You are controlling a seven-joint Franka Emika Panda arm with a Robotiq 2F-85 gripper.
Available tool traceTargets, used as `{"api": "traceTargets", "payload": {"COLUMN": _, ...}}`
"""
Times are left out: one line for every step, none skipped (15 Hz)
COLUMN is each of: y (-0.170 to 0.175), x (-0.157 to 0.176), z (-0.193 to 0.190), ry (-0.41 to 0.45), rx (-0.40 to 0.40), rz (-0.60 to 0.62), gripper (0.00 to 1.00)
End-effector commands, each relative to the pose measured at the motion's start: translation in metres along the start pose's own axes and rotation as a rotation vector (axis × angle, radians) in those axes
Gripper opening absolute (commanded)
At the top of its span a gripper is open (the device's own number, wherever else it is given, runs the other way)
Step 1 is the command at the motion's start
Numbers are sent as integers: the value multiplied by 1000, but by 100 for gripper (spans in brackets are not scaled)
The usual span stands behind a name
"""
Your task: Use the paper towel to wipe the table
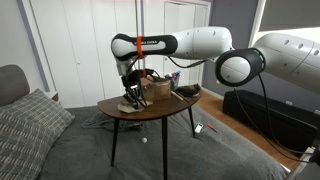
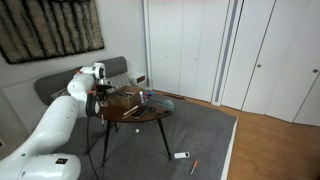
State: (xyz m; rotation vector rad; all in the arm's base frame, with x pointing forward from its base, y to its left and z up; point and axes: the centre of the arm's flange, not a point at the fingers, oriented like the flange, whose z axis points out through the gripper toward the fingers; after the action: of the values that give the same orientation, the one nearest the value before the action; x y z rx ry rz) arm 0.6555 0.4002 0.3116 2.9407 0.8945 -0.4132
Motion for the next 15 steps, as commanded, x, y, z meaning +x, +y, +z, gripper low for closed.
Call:
{"api": "traceTargets", "payload": {"y": -27, "x": -50, "z": 16, "ry": -81, "rx": -72, "rz": -53, "gripper": 0}}
{"api": "traceTargets", "payload": {"y": -33, "x": -58, "z": 16, "ry": -95, "rx": -75, "rz": -65, "gripper": 0}}
{"api": "traceTargets", "payload": {"y": -38, "x": -63, "z": 17, "ry": -106, "rx": -70, "rz": -72, "gripper": 0}}
{"api": "traceTargets", "payload": {"y": -41, "x": -67, "z": 17, "ry": -110, "rx": -68, "rz": -74, "gripper": 0}}
{"api": "traceTargets", "payload": {"y": -39, "x": -71, "z": 17, "ry": -107, "rx": -62, "rz": -74, "gripper": 0}}
{"api": "traceTargets", "payload": {"y": -36, "x": -71, "z": 18, "ry": -100, "rx": -51, "rz": -64, "gripper": 0}}
{"api": "traceTargets", "payload": {"y": -32, "x": -71, "z": 19, "ry": -97, "rx": -44, "rz": -55, "gripper": 0}}
{"api": "traceTargets", "payload": {"y": -25, "x": -71, "z": 23, "ry": -102, "rx": -34, "rz": -41, "gripper": 0}}
{"api": "traceTargets", "payload": {"y": -18, "x": -72, "z": 26, "ry": -106, "rx": -20, "rz": -32, "gripper": 0}}
{"api": "traceTargets", "payload": {"y": -11, "x": -74, "z": 32, "ry": -115, "rx": -10, "rz": -22, "gripper": 0}}
{"api": "traceTargets", "payload": {"y": -5, "x": -74, "z": 36, "ry": -127, "rx": -5, "rz": -18, "gripper": 0}}
{"api": "traceTargets", "payload": {"y": 2, "x": -74, "z": 43, "ry": -149, "rx": -4, "rz": -8, "gripper": 0}}
{"api": "traceTargets", "payload": {"y": 8, "x": -75, "z": 48, "ry": -177, "rx": -2, "rz": 5, "gripper": 0}}
{"api": "traceTargets", "payload": {"y": 13, "x": -77, "z": 50, "ry": -195, "rx": 2, "rz": 7, "gripper": 0}}
{"api": "traceTargets", "payload": {"y": 16, "x": -81, "z": 51, "ry": -227, "rx": 9, "rz": 6, "gripper": 0}}
